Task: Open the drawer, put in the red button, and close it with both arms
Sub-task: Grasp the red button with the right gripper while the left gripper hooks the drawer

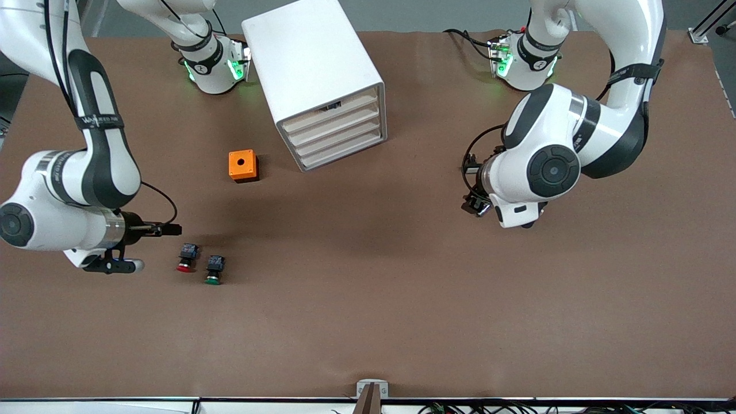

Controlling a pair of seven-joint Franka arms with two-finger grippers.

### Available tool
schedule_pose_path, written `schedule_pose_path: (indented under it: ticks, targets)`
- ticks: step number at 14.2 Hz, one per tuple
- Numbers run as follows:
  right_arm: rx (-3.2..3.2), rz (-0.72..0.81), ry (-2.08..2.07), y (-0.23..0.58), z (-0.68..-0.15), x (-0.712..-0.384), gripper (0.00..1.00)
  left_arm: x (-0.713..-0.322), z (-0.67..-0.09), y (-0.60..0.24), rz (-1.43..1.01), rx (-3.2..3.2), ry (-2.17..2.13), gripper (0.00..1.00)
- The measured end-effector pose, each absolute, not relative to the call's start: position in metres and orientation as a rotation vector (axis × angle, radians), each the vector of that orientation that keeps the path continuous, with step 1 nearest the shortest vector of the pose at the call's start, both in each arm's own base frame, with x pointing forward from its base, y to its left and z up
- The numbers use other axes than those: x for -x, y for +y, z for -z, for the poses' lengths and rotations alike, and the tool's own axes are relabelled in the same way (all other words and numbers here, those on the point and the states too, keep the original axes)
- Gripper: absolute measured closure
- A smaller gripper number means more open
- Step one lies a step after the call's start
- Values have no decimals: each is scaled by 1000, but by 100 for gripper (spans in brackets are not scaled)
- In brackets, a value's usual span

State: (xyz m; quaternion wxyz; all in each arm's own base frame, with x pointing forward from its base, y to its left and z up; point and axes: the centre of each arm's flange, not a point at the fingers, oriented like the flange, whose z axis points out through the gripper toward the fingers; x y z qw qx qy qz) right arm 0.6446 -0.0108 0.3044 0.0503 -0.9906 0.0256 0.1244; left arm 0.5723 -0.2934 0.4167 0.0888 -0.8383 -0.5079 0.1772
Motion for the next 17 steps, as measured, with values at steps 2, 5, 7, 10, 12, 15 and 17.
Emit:
schedule_pose_path:
  ticks: [2, 5, 7, 10, 12, 15, 17]
  targets:
    - [3019, -368, 85, -11, -283, -649, 0, -569, -400, -308, -658, 2433, -1582, 0]
    - [3021, -353, 106, -14, -250, -653, 0, -562, -368, -337, -843, 2311, -1655, 0]
    - [3011, -346, 132, -16, -226, -655, 0, -558, -342, -357, -965, 2175, -1730, 0]
    - [3008, -364, 148, -19, -201, -654, 0, -553, -310, -375, -1187, 1953, -1808, 0]
    - [3006, -378, 153, -20, -194, -652, 0, -548, -294, -384, -1314, 1819, -1809, 0]
    - [3011, -356, 159, -21, -186, -654, 3, -532, -264, -401, -1388, 1612, -1798, 0]
    - [3012, -350, 160, -21, -183, -654, 13, -515, -242, -422, -1406, 1477, -1776, 0]
